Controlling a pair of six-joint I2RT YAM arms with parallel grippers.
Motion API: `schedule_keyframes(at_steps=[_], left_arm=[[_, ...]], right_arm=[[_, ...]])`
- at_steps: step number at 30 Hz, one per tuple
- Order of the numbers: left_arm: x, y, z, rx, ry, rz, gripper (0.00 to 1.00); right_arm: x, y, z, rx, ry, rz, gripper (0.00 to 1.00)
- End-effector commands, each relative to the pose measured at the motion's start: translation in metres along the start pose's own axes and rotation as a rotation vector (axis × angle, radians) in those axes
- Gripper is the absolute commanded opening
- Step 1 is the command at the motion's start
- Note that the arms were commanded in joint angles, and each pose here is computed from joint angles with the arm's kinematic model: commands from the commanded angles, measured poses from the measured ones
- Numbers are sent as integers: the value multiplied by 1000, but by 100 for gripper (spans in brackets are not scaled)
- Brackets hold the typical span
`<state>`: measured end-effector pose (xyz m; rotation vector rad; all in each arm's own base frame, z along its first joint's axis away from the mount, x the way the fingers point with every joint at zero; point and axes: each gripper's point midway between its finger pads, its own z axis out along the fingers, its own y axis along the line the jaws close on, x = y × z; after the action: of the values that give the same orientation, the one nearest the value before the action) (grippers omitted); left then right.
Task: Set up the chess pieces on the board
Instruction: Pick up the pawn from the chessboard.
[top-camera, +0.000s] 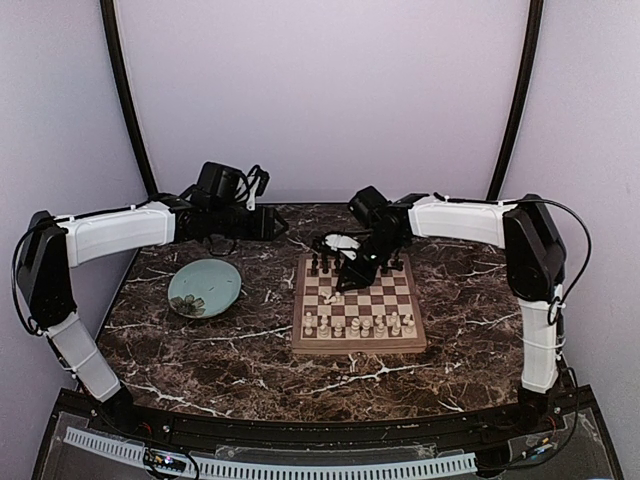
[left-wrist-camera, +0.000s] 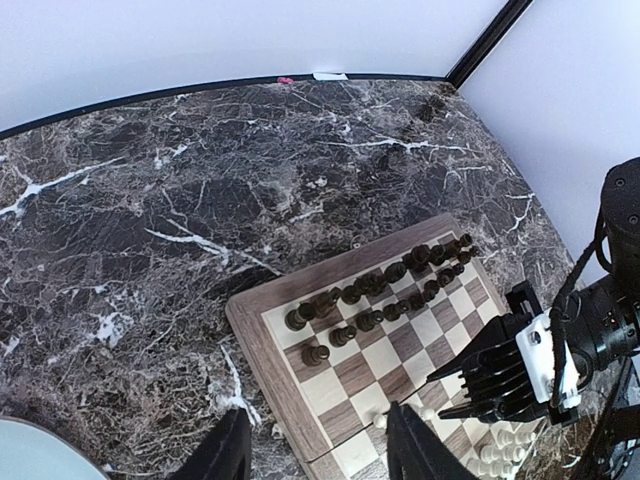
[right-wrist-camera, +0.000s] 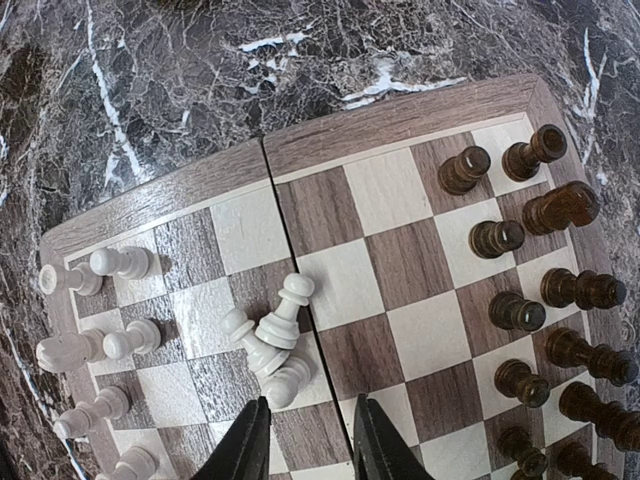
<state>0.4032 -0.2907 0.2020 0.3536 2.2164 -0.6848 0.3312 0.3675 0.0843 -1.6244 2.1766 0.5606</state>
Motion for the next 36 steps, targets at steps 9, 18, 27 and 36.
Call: schedule_keyframes(at_steps=[9,18,27,36], left_arm=[[-15,-9,-9,51,-36,-18,48],[-14,-7,-8,45,-34,-12,48],[-12,-7,-6,52,-25,-13,48],[-9,-8,-3,61,-13,-17,48]], right_arm=[[-4,13,14,-80,1,28,36],[-5,10,19,-82,4,44,29],[-1,11,15,-64,7,41,18],[3,15,-12,-1,-17,16,14]])
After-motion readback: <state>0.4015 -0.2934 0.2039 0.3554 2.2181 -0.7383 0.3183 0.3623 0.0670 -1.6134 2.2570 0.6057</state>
